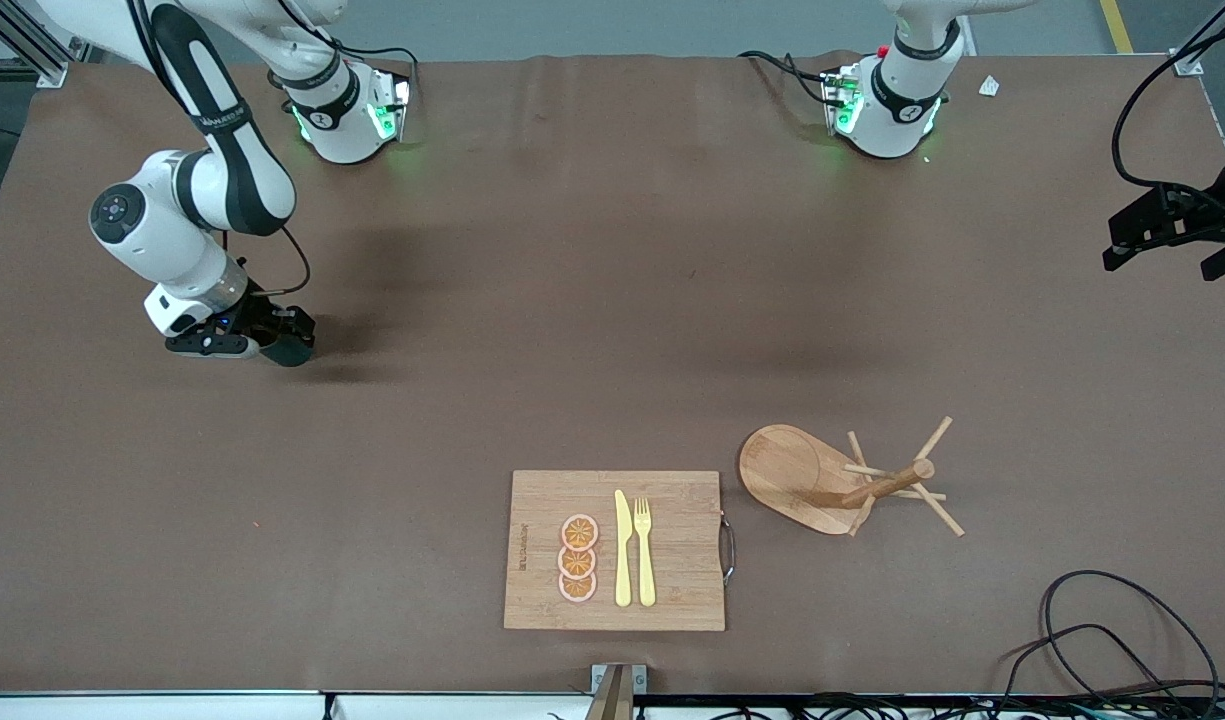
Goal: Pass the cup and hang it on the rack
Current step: 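Close the right gripper on the teal mug's rim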
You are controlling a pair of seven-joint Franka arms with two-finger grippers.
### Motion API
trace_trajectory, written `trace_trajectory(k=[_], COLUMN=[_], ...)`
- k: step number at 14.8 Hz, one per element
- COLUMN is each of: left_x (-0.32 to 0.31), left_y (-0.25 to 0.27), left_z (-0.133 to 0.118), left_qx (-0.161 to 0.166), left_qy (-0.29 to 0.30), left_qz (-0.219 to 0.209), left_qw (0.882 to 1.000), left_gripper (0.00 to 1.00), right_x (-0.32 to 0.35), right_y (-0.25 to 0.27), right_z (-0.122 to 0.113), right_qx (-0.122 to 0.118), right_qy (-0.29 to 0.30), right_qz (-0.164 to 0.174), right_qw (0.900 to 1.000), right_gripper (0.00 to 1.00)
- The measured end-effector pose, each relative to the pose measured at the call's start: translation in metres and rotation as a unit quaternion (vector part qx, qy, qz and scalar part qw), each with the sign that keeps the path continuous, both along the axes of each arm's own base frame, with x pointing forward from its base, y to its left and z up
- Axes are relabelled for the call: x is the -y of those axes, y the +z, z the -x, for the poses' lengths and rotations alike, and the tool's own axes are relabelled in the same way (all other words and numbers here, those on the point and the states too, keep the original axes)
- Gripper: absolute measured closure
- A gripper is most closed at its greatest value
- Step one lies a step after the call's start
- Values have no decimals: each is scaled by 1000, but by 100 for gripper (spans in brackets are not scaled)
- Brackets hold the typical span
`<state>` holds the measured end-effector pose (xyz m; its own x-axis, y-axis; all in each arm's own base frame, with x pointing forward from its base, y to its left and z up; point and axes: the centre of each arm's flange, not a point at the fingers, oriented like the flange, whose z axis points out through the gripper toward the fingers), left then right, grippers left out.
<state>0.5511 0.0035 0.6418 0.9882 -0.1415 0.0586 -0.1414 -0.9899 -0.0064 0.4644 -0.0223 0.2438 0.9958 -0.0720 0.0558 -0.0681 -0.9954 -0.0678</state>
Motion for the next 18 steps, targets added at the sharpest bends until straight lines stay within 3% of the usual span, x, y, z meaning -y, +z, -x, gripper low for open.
trace_trajectory(k=[2,3,4,7,9,11,18], left_x=[0,0,0,0,0,-1,-3], left_y=[0,0,-1,-7,-9,-10,-10], left_z=[0,0,0,-3,-5,-5,-5], left_qx=[0,0,-1,-6,-8,-9,-9], left_qy=[0,0,0,0,0,1,2], left_qz=[0,0,0,0,1,1,1], left_qw=[1000,1000,1000,1000,1000,1000,1000], left_gripper=[0,0,0,0,0,0,0], right_x=[3,5,7,7,7,7,7], right_y=[-1,-2,-2,-2,-2,-2,0], right_z=[0,0,0,0,0,0,-1], right_qx=[0,2,2,2,2,3,5], right_qy=[-4,-6,-7,-8,-8,-8,-10], right_qz=[0,0,1,1,1,1,1], right_qw=[1000,1000,1000,1000,1000,1000,1000], right_gripper=[33,33,39,69,74,91,95])
